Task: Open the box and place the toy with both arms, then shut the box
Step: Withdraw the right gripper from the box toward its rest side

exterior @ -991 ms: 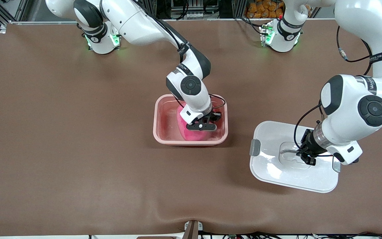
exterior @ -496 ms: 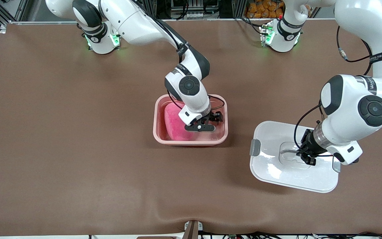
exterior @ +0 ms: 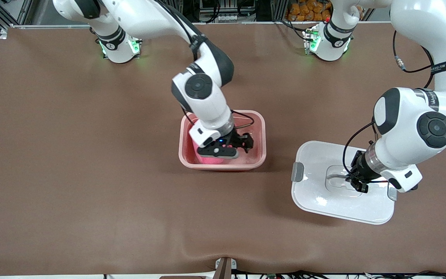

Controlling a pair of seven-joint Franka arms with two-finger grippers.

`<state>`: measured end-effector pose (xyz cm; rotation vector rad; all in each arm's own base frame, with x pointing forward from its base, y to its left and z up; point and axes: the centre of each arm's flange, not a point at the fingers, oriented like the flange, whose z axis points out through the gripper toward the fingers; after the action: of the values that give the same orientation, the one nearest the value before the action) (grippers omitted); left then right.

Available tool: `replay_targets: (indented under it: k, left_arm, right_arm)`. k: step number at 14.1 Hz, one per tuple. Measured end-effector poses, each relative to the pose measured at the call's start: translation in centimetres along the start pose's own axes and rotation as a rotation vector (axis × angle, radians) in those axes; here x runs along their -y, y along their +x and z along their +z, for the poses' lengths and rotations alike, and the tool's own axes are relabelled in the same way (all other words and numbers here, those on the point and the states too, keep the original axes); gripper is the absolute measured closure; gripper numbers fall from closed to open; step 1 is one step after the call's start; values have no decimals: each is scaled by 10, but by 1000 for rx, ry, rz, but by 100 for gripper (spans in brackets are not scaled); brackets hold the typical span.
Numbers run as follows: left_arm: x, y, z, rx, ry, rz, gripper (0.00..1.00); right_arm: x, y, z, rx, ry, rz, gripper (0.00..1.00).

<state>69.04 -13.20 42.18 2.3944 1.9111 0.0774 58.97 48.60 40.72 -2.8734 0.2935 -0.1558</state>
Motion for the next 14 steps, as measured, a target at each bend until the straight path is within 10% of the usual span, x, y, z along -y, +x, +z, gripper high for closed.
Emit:
replay_targets:
  k: [14]
  left_arm:
    - [-1,-55,-8,35,-17,-21,93]
  right_arm:
    - [-277,129,-229,171,-107,-90,0]
